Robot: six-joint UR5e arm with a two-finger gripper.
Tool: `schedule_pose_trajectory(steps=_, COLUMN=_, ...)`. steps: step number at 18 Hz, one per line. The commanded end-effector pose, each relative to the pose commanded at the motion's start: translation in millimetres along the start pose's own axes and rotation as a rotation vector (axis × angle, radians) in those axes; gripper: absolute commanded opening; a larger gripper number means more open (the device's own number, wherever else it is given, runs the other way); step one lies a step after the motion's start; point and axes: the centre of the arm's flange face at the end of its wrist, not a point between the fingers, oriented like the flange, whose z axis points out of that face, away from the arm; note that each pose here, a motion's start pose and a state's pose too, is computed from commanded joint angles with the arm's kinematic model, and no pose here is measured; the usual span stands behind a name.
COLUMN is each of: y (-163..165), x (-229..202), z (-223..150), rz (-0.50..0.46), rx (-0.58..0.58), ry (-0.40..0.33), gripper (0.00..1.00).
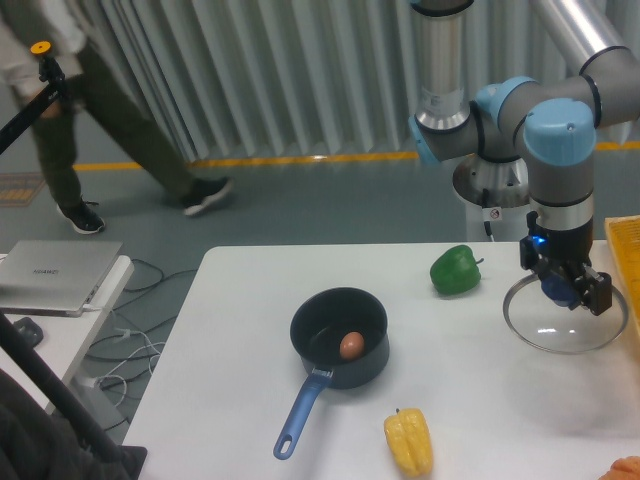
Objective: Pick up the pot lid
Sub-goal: 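Carry the raised glass lid away from the table toward the gripper's side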
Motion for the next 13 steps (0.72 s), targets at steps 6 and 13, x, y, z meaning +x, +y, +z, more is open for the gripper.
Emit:
schedule_pose_trajectory(steps=6, y=10.0, x=-4.6, z=-8.9, rz=0.082, rx=-0.041, ry=0.031, gripper=0.36)
schedule_pose_trajectory(steps=13, y=15.0, x=-7.2, z=-11.1, rz=0.121, rx=-0.04, ry=0.031, gripper=0.36)
